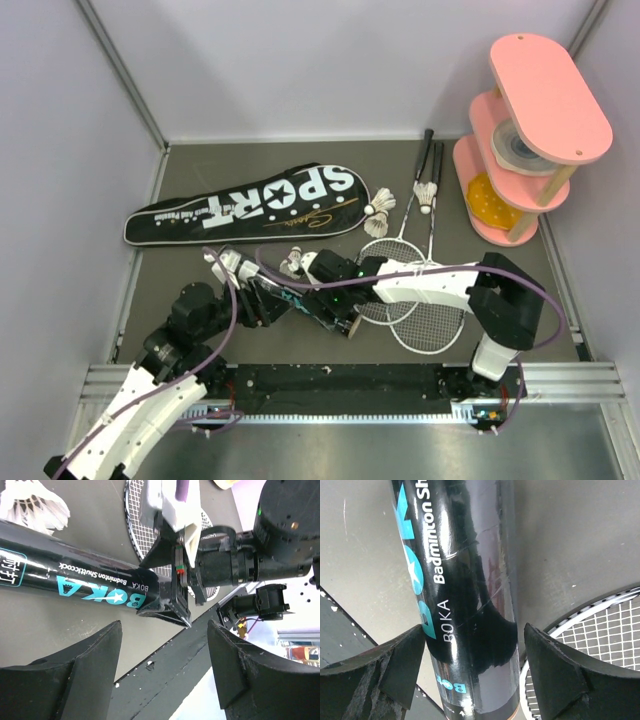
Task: Pack up the badminton gear
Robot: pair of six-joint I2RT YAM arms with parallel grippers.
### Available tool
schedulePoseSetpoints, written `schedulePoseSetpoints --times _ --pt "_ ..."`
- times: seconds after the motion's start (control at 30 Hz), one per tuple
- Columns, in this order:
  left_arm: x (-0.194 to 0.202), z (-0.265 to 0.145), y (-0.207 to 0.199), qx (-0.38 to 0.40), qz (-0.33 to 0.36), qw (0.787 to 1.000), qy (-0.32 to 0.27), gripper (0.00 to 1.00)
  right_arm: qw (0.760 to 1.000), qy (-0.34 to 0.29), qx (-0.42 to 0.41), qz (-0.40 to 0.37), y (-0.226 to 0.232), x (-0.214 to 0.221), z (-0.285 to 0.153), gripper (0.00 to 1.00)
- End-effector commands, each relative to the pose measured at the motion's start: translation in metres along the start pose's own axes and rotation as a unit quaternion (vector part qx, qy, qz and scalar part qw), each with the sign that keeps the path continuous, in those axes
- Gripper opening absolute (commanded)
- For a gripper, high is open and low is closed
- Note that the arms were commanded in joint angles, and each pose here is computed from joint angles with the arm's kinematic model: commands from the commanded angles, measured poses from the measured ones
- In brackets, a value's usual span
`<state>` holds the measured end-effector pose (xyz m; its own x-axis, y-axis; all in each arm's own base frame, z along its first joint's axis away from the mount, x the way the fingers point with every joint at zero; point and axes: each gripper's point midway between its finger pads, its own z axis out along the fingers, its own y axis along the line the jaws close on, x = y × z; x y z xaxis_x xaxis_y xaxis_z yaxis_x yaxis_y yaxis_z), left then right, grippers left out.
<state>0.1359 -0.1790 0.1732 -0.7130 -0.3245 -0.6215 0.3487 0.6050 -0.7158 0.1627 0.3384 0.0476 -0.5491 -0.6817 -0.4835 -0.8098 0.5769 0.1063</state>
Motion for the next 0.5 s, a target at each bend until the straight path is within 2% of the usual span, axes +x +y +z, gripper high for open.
schedulePoseSetpoints --times 0.0,0.3,0.47 --pt "-0.019 -0.011 -0.010 0.001 0.019 0.999 -0.037 0.73 0.998 0.020 0.025 -0.046 0.004 0.001 -0.001 0.77" --pt "-0.033 -0.021 -0.025 0.011 0.040 0.998 -0.054 0.73 0.998 0.017 0.022 -0.054 0.012 -0.008 0.004 0.72" --pt "-0.045 -0.031 -0.033 0.009 0.053 0.996 -0.073 0.73 0.999 -0.007 0.000 -0.045 0.030 -0.022 -0.004 0.52"
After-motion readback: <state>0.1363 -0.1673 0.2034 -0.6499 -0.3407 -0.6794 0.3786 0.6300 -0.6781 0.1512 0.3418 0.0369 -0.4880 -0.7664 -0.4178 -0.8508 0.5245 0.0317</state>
